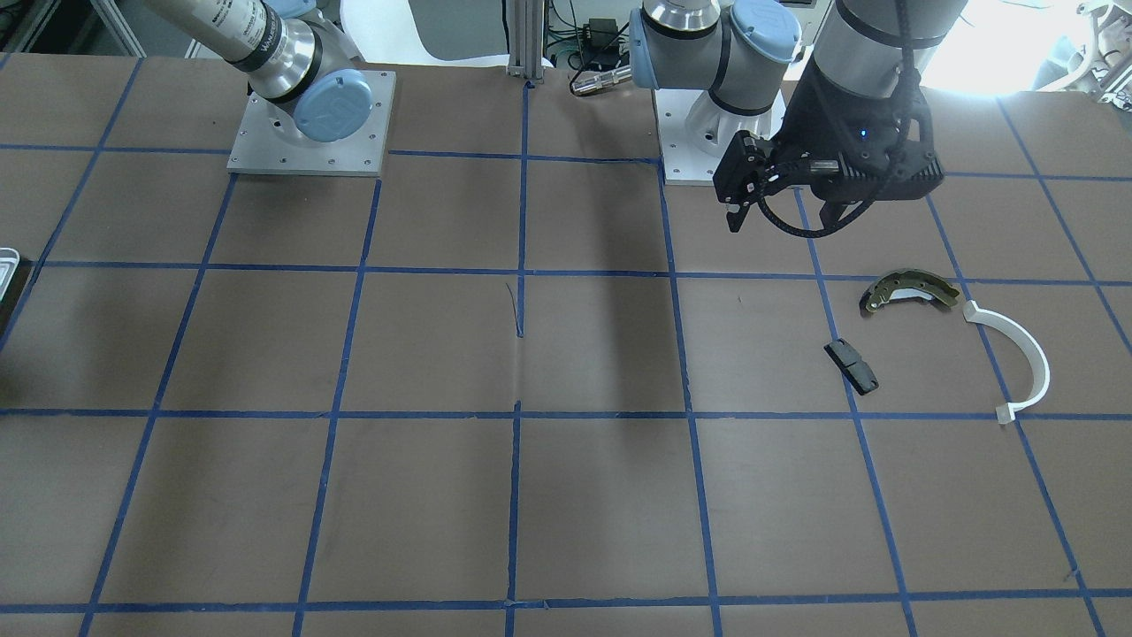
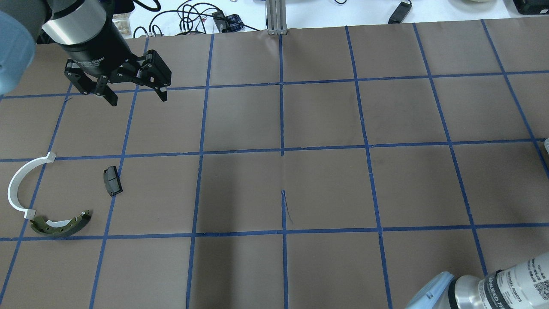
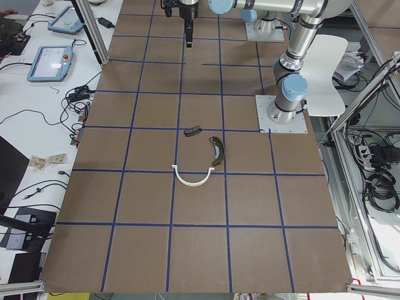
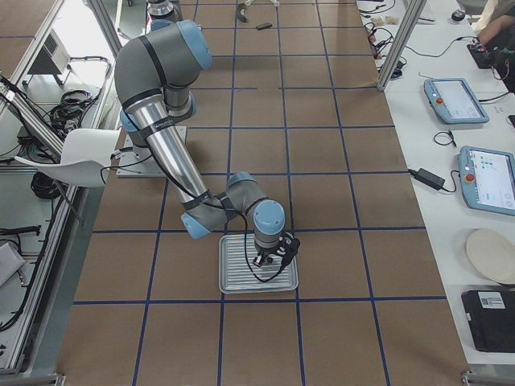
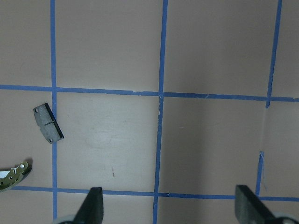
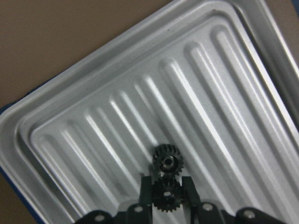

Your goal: Place bearing gear from tray to pile

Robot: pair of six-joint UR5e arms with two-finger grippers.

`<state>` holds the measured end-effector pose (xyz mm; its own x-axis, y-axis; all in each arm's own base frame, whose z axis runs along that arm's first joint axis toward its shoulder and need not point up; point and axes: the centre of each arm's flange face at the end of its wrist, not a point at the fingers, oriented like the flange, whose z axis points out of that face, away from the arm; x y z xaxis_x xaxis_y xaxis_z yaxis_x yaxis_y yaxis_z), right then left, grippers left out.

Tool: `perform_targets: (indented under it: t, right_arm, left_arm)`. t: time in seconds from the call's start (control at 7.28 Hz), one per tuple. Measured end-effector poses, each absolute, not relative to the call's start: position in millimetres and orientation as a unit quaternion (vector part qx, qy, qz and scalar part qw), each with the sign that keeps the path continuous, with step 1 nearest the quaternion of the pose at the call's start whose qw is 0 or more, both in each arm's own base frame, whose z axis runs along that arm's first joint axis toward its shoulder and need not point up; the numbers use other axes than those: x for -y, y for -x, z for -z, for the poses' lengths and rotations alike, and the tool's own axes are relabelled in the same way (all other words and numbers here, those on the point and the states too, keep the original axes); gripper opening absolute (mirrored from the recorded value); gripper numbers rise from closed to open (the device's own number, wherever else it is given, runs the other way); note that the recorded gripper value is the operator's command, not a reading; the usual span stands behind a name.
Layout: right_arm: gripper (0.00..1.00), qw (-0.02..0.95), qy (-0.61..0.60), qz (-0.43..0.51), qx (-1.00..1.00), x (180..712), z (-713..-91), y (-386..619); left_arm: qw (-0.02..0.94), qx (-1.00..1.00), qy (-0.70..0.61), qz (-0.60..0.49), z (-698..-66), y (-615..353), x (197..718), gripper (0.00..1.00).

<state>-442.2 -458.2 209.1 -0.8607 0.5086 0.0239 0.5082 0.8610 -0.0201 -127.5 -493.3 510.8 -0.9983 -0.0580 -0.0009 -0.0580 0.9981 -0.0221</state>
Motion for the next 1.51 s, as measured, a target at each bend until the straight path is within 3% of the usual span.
perform_targets:
  t: [0.27,0.69,1.51]
  right_arm:
    - [0.05,0.01,0.288,0.0,0.958,476,-278,381]
    - [0.04,0.003,0.346,0.026,0.938,517,-340,191]
    - [0.05,-0.01,0.449,-0.002,0.894,534,-313,-172]
  left_arm:
    - [0.002,-1.0,0.028,0.011,-510,128,494,1.0]
    - [0.002,-1.0,0.028,0.011,-510,128,494,1.0]
    - [0.003,-1.0,0.028,0.011,-510,127,494,1.0]
